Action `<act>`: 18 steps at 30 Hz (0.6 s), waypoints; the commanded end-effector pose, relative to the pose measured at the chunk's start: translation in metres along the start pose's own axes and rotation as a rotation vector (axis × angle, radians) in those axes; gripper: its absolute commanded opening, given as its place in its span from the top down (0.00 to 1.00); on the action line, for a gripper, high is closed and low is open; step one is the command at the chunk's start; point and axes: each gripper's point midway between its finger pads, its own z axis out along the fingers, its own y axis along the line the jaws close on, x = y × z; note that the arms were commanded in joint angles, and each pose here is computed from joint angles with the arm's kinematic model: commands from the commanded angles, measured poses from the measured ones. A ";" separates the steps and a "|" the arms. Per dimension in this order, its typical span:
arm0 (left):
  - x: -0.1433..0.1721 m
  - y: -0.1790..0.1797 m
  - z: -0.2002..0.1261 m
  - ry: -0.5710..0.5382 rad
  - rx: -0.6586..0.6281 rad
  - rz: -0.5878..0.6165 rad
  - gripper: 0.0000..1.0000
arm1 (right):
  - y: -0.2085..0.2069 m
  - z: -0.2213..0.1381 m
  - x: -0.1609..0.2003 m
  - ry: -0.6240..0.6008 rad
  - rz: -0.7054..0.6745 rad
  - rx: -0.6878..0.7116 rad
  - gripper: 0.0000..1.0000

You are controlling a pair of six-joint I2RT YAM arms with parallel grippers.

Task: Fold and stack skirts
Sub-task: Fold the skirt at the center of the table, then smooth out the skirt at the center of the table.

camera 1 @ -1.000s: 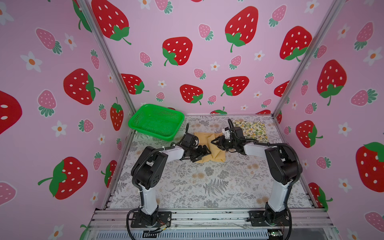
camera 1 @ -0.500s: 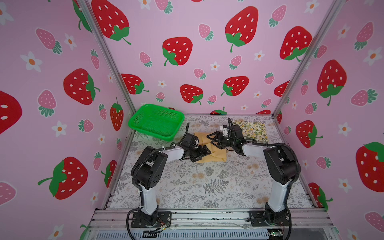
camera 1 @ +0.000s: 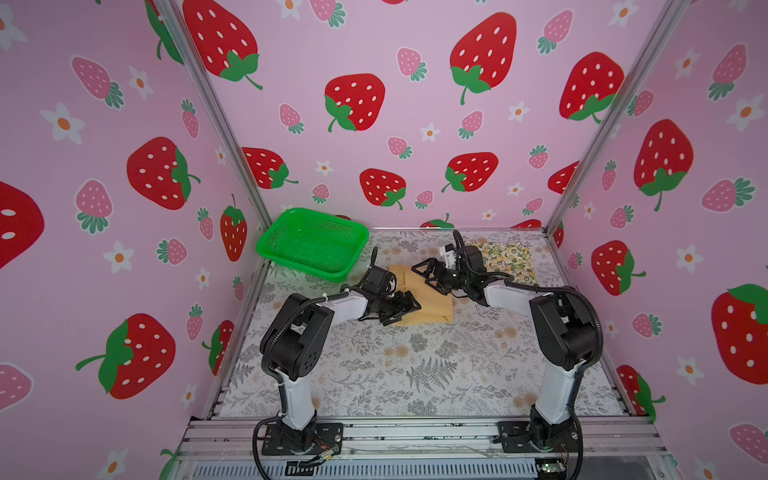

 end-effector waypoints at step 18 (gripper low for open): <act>-0.044 -0.103 -0.065 -0.187 0.222 0.001 0.12 | -0.045 -0.035 0.063 -0.036 0.057 0.030 0.00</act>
